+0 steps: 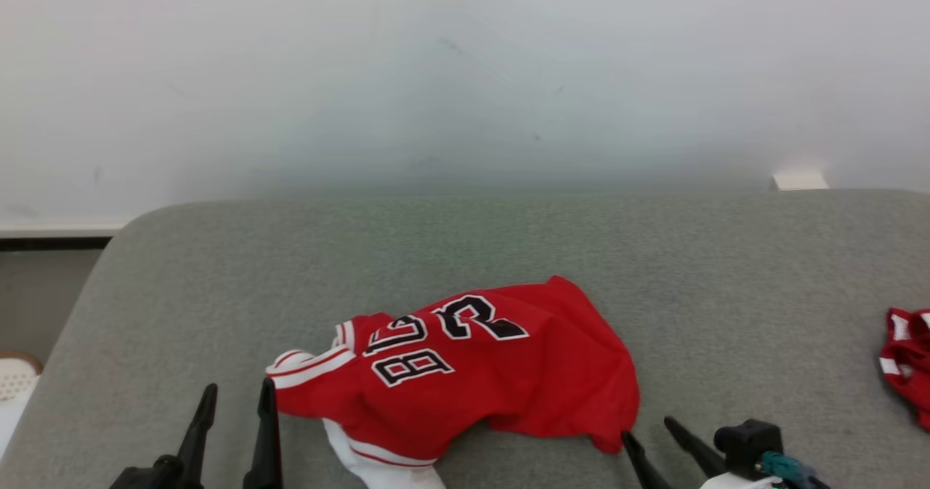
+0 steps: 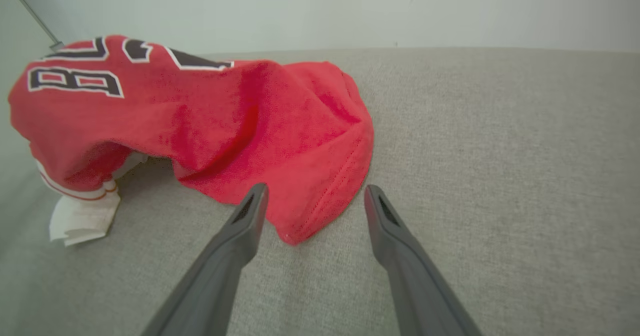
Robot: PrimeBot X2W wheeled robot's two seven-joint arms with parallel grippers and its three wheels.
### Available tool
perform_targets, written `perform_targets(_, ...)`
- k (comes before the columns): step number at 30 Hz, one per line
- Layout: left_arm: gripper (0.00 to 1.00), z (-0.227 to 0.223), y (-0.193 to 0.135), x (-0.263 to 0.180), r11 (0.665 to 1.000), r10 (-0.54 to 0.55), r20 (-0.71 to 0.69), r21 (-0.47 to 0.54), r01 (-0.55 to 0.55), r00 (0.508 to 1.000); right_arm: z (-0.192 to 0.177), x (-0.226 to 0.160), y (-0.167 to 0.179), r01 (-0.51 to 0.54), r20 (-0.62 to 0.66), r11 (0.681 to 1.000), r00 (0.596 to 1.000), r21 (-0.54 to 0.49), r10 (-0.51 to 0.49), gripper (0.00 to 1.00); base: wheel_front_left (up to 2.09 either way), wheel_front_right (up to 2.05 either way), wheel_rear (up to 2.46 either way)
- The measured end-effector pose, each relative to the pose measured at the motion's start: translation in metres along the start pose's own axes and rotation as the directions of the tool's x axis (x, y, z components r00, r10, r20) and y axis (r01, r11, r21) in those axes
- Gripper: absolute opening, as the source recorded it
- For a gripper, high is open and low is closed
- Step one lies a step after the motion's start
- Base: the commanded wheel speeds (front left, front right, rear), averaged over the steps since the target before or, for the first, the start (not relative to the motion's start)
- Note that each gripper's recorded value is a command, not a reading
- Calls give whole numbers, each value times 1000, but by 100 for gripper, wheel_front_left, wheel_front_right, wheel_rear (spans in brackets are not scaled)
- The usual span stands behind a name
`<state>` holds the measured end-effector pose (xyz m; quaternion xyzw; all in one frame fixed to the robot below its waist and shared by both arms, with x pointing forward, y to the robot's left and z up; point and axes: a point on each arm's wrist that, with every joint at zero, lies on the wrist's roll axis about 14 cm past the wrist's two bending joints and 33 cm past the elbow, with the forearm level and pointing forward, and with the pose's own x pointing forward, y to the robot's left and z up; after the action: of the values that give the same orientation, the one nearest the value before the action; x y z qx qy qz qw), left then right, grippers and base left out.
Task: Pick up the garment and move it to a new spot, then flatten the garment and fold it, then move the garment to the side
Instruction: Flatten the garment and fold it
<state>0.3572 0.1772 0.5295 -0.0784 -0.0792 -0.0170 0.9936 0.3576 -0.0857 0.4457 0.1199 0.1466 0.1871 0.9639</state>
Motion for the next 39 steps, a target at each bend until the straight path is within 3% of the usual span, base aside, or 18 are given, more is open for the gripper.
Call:
perform_targets(3, 100, 2, 10, -4, 1000, 30, 4, 4, -30, 1000, -31, 7, 8, -32, -143, 999, 989, -24, 29, 100, 0, 0, 0)
perform_targets(7, 100, 1, 25, -13, 997, 78, -3, 10, -78, 997, -49, 19, 14, -73, -236, 993, 971, -90, 50, 100, 0, 0, 0)
perform_targets(16, 100, 0, 44, -22, 991, 136, -9, 18, -135, 991, -53, 43, 9, -74, -247, 982, 968, -176, 29, 100, 0, 0, 0)
perform_targets(17, 100, 0, 44, -22, 990, 137, -9, 17, -137, 990, -52, 45, 9, -75, -245, 981, 969, -181, 29, 85, 0, 0, 0)
perform_targets(19, 100, 1, 44, -22, 990, 139, -8, 15, -139, 990, -51, 46, 10, -73, -232, 980, 972, -183, 29, 1, 0, 0, 0)
perform_targets(30, 100, -1, 33, -17, 995, 104, -9, 3, -104, 995, -22, 45, -8, 11, -86, 985, 996, -171, -26, 0, 0, 0, 0)
perform_targets(39, 100, 0, 14, -4, 999, 41, -3, -6, -41, 999, 40, 16, -81, 179, 81, 952, 983, -250, -163, 0, 0, 0, 0)
